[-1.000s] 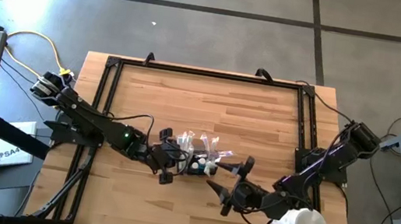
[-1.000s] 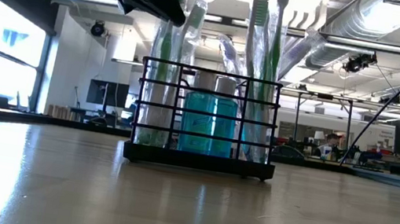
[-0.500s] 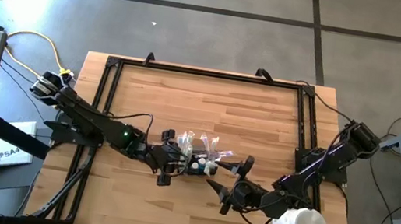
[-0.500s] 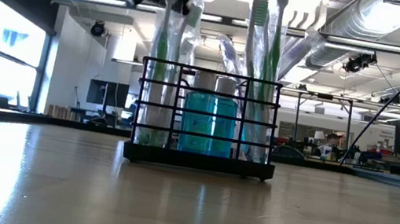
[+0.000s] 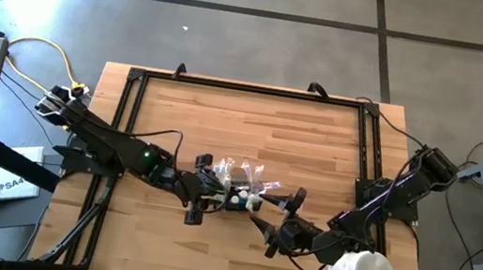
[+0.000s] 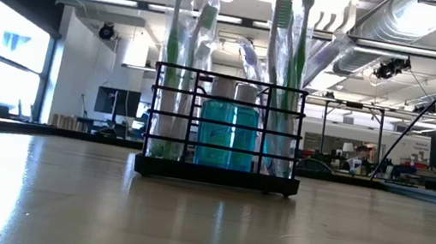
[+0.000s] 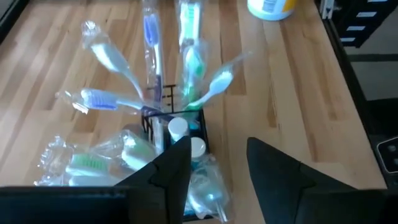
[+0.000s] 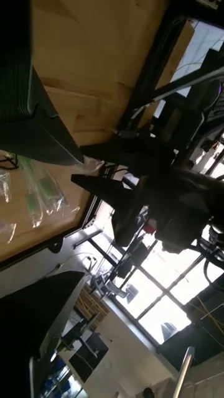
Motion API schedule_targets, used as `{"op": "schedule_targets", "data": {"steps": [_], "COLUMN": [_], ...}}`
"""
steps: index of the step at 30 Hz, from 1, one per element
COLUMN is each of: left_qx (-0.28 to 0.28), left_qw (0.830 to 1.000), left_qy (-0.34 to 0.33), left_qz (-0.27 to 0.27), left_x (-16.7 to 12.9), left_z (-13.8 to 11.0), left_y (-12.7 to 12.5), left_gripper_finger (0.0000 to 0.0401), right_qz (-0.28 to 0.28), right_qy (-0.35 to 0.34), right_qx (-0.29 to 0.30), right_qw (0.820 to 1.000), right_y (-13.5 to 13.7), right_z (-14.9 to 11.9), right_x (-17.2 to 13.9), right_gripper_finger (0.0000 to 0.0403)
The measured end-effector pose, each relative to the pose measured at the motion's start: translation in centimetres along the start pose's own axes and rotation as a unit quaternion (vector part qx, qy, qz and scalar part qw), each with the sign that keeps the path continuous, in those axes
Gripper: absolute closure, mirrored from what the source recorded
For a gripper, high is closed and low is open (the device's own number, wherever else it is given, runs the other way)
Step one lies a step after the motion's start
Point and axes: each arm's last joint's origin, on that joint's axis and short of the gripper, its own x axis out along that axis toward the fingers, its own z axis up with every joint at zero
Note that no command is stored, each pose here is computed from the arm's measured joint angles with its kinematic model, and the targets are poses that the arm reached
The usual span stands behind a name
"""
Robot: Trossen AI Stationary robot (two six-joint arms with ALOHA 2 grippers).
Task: Pick & Place toothbrushing station
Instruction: Put the green toothbrush into the wire organizer, then return to Home Position
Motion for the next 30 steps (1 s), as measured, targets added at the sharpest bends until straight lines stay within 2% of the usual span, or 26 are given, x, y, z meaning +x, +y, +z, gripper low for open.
{"op": "schedule_targets", "data": {"steps": [7, 10, 14, 19, 21, 24, 26, 28, 29, 30], "left_qx": [-0.017, -0.021, 0.028, 0.068, 0.093, 0.126, 0.135, 0.125, 0.115, 0.105], "left_qw": [1.000, 0.999, 0.999, 0.993, 0.988, 0.979, 0.976, 0.977, 0.980, 0.983], "left_qy": [-0.008, -0.022, 0.000, 0.058, 0.080, 0.102, 0.110, 0.111, 0.107, 0.100], "left_qz": [0.009, 0.011, 0.030, 0.073, 0.090, 0.125, 0.132, 0.129, 0.120, 0.112], "left_x": [-0.2, -0.2, -1.2, -3.8, -4.8, -6.7, -8.4, -10.2, -11.1, -12.1], "left_z": [0.3, 0.6, 1.2, 2.5, 2.8, 3.1, 3.2, 3.0, 2.8, 2.6], "left_y": [0.0, 0.0, 0.3, 1.1, 1.4, 2.2, 3.2, 4.4, 5.1, 5.8], "left_gripper_finger": [0.0251, 0.0254, 0.0286, 0.0379, 0.0392, 0.0390, 0.0396, 0.0399, 0.0399, 0.0398], "right_qz": [-0.085, -0.115, -0.130, -0.142, -0.137, -0.097, -0.025, 0.081, 0.122, 0.141], "right_qy": [0.046, 0.061, 0.077, 0.089, 0.094, 0.084, 0.068, 0.070, 0.081, 0.095], "right_qx": [-0.033, -0.052, -0.092, -0.105, -0.125, -0.134, -0.098, -0.031, 0.013, 0.057], "right_qw": [0.995, 0.990, 0.984, 0.980, 0.978, 0.983, 0.993, 0.994, 0.989, 0.984], "right_y": [-0.5, -0.9, -1.4, -3.0, -4.0, -6.2, -8.3, -11.0, -12.5, -14.0], "right_z": [-0.2, 0.0, 0.1, 0.5, 0.5, 0.4, -0.1, -1.2, -1.8, -2.4], "right_x": [-0.1, -0.1, -0.4, -0.9, -1.2, -2.1, -2.7, -3.1, -3.2, -3.1], "right_gripper_finger": [0.0119, 0.0144, 0.0220, 0.0368, 0.0390, 0.0400, 0.0400, 0.0400, 0.0400, 0.0400]}}
